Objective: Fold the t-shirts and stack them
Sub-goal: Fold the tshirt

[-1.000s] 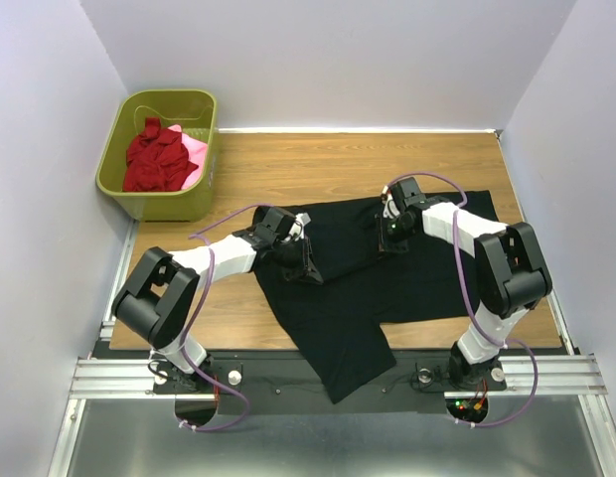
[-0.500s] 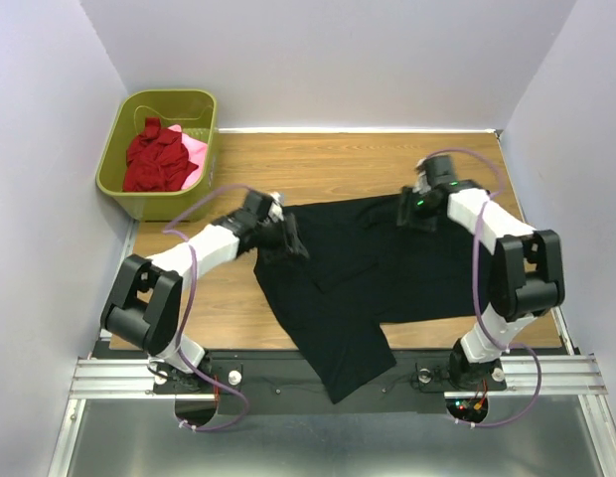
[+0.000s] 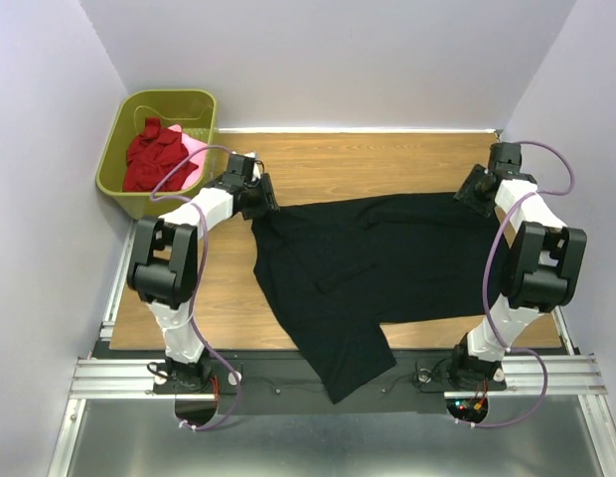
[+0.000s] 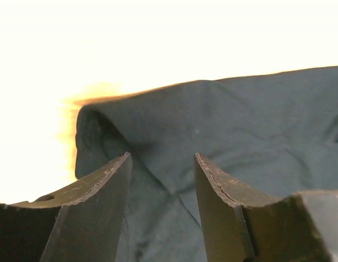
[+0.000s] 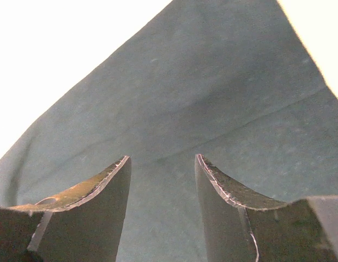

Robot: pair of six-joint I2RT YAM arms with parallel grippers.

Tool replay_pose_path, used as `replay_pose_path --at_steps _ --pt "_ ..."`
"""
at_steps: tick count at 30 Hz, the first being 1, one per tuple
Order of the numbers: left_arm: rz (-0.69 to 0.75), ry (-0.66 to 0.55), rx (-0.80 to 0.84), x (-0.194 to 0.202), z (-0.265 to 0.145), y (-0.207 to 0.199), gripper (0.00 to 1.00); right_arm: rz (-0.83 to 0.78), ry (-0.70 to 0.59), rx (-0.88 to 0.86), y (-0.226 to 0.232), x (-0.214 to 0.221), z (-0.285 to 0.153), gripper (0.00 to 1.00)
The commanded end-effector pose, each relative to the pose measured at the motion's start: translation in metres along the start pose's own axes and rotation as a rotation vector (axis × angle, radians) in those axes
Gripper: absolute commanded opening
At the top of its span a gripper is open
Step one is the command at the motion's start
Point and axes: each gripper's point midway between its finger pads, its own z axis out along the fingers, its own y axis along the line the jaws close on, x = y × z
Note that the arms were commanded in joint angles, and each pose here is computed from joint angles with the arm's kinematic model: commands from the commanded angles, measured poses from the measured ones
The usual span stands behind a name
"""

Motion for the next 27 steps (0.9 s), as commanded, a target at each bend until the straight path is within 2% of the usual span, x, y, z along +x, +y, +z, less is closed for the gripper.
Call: replay_pose_path --at_steps 1,10,14,19,24,27 --pt "0.047 -0.013 -0.004 -0.012 0.007 -0.003 0.58 0.068 -0.086 0.031 -0.014 -0.029 0.011 0.56" --pt "0.048 0.02 0.011 -0.006 0.031 -0.001 0.45 0.122 -0.098 0.067 -0.045 -0.038 0.046 0.56" --pt "0.056 0.025 -0.009 -0.008 0.04 0.006 0.27 0.134 -0.097 0.081 -0.058 -0.041 0.063 0.56" --pt "0.044 0.003 -0.081 -0.024 0.054 0.032 0.11 0.179 -0.072 0.141 -0.094 -0.036 0.089 0.54" --pt "0.032 -0.02 -0.141 -0.053 0.068 0.055 0.07 0.223 -0.066 0.18 -0.127 -0.039 0.098 0.53" --pt "0.051 -0.029 -0.177 -0.068 0.076 0.062 0.07 0.223 -0.068 0.173 -0.129 -0.042 0.097 0.53"
